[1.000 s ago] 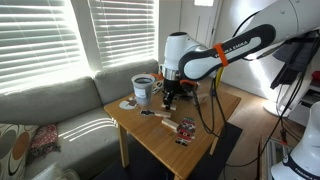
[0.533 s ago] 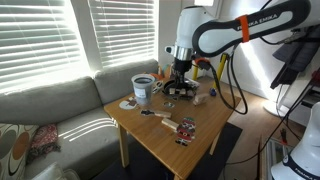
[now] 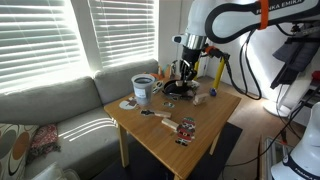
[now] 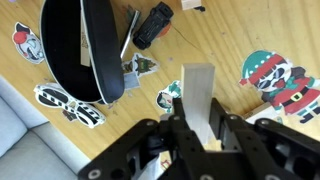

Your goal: Add a block to the block stack

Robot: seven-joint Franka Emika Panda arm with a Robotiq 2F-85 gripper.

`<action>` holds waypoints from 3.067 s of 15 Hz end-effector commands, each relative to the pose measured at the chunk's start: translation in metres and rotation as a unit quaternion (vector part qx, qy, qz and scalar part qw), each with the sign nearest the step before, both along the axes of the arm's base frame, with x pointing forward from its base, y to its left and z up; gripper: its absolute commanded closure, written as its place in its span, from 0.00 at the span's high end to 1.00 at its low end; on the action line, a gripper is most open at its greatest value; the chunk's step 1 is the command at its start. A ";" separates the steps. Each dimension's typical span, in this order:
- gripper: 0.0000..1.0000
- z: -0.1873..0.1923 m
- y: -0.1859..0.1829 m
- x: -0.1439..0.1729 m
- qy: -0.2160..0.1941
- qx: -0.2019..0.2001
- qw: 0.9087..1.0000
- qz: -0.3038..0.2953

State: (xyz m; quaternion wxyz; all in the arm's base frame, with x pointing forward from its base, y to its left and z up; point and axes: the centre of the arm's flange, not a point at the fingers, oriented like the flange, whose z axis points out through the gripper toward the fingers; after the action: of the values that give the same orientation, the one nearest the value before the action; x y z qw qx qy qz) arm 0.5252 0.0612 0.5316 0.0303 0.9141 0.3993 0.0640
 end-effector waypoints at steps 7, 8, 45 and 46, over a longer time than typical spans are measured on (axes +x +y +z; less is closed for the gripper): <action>0.07 0.008 -0.046 -0.055 0.047 0.001 0.988 0.146; 0.07 0.009 -0.055 -0.061 0.050 0.003 0.988 0.148; 0.07 -0.057 -0.100 -0.084 0.003 0.023 0.998 0.062; 0.07 -0.057 -0.102 -0.084 0.007 0.026 0.998 0.063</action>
State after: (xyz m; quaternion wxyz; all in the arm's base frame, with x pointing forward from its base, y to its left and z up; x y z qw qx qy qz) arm 0.4470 -0.0365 0.4696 0.0219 0.8885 0.4540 0.0639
